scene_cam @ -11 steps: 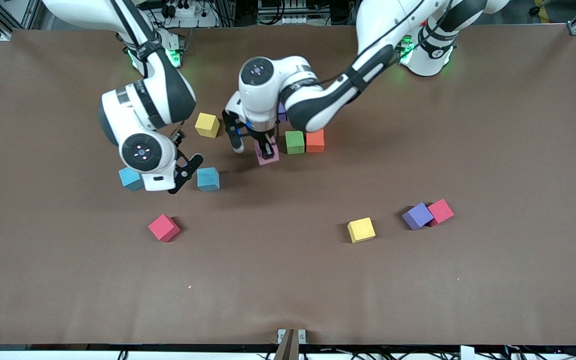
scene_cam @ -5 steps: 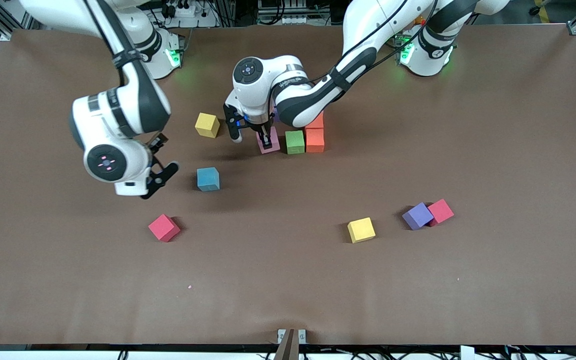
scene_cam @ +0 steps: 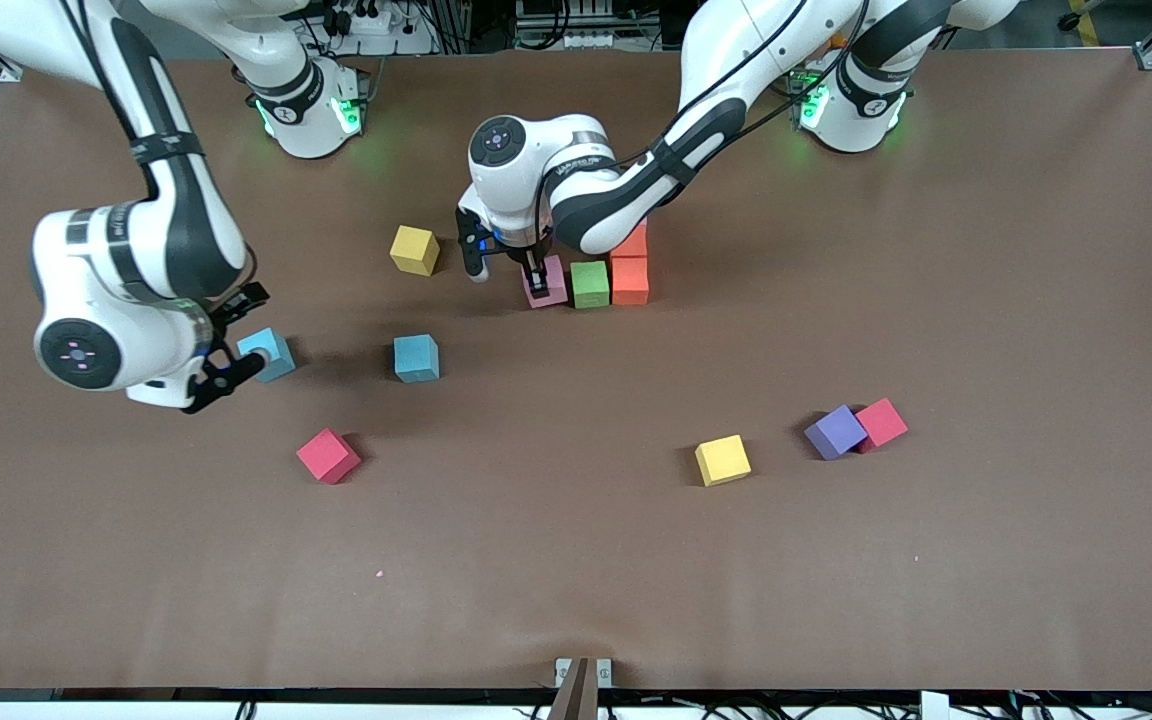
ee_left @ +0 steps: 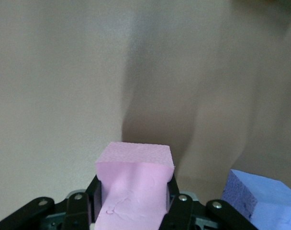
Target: Form number 2 with 11 blocks
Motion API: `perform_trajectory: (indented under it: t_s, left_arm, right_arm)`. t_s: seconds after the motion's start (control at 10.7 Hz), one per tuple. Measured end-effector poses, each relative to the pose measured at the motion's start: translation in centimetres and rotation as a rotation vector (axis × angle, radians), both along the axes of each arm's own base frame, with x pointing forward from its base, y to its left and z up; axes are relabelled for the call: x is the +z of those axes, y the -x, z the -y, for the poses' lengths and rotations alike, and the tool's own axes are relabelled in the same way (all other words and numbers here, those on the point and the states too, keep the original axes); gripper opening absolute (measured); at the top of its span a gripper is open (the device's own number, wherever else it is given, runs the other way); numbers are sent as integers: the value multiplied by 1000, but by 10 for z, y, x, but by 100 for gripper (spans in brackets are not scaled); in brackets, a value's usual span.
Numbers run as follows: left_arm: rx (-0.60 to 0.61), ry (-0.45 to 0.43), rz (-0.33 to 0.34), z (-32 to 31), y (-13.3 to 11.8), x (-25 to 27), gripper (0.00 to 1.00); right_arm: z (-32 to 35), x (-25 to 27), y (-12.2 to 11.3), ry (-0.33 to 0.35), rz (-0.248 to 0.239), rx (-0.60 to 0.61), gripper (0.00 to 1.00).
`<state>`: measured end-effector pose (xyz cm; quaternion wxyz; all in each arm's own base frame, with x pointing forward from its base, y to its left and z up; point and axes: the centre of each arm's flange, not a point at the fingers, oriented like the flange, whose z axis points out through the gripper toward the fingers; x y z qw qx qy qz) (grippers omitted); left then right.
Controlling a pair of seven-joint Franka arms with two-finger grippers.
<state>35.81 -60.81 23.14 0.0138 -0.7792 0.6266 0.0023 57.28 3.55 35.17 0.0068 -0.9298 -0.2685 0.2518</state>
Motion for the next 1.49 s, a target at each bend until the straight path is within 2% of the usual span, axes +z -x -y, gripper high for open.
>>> perform_trajectory:
  t_s: [0.19,0.47,0.65,0.84,1.12,1.49]
  left_arm:
    - [-6,23,13,-2,-1,-8,54]
    - [-5,63,25,-10,-4,-21,54]
    - [-8,71,30,-12,-3,-21,54]
    - [-10,73,33,-13,-2,-21,54]
    - [-15,56,35,-25,2,-21,54]
    - [-22,37,36,-36,7,-21,54]
  right_arm:
    - [14,32,0,-3,50,-28,100]
    - [15,64,-2,-55,141,-62,100]
    - [0,50,-4,-74,139,-51,100]
    - [-24,30,-4,-60,120,-50,100]
    - [-30,5,-15,-68,145,-54,100]
    - [-35,-30,-21,-105,115,-86,100]
